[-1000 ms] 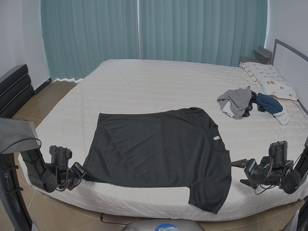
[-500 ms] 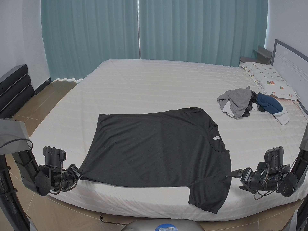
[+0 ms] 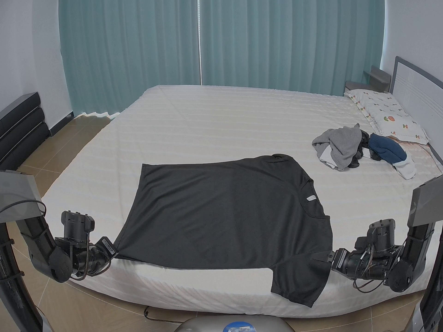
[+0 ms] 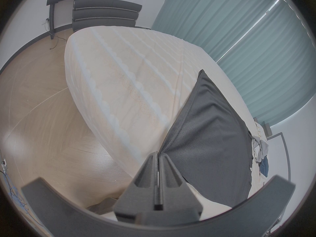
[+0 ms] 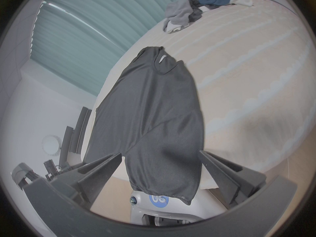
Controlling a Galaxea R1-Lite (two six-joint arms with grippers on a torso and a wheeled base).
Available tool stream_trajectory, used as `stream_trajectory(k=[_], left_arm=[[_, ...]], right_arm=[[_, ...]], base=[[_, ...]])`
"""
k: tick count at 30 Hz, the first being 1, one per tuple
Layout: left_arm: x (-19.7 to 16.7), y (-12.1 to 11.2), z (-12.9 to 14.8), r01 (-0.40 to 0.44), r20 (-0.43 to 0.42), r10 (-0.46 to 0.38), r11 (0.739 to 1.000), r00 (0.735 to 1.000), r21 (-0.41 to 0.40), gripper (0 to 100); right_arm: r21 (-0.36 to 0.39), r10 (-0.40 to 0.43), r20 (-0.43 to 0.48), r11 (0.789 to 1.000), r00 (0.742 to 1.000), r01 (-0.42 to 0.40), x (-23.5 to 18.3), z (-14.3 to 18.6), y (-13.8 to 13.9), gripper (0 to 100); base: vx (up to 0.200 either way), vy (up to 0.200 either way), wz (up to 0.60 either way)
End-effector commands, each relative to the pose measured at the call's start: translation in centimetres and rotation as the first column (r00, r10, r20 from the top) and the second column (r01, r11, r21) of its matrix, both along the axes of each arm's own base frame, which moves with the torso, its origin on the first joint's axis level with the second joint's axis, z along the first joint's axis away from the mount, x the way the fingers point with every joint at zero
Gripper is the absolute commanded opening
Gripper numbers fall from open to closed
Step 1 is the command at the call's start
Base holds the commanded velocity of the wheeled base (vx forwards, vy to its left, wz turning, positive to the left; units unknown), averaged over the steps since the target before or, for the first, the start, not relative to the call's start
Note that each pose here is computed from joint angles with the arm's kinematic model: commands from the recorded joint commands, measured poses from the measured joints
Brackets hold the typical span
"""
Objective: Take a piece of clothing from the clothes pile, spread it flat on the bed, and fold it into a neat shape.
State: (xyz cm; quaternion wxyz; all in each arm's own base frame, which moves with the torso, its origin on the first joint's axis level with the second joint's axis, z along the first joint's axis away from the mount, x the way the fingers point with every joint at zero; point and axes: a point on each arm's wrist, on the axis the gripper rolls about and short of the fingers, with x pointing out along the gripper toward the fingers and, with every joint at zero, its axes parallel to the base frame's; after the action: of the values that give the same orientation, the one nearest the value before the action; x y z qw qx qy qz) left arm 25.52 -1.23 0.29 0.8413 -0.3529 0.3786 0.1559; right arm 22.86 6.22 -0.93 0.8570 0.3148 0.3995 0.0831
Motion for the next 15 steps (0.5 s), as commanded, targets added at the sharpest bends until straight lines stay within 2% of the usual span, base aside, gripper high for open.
stream_trajectory(k=[1, 15], left_arm=[[-0.02, -0.04, -0.15, 0.002, -0.006, -0.002, 1.000, 1.000, -0.003, 0], [-0.02, -0.04, -0.19, 0.002, -0.007, -0.002, 1.000, 1.000, -0.005, 0]], right_arm=[[-0.033, 0.040, -0.078, 0.999, 0.996, -0.042, -1.13, -2.50, 0.38, 100], [-0.023, 0.032, -0.040, 0.999, 0.999, -0.033, -1.70, -2.56, 0.05, 100]], base=[[0.000, 0.000, 0.00], [0.000, 0.000, 0.00]])
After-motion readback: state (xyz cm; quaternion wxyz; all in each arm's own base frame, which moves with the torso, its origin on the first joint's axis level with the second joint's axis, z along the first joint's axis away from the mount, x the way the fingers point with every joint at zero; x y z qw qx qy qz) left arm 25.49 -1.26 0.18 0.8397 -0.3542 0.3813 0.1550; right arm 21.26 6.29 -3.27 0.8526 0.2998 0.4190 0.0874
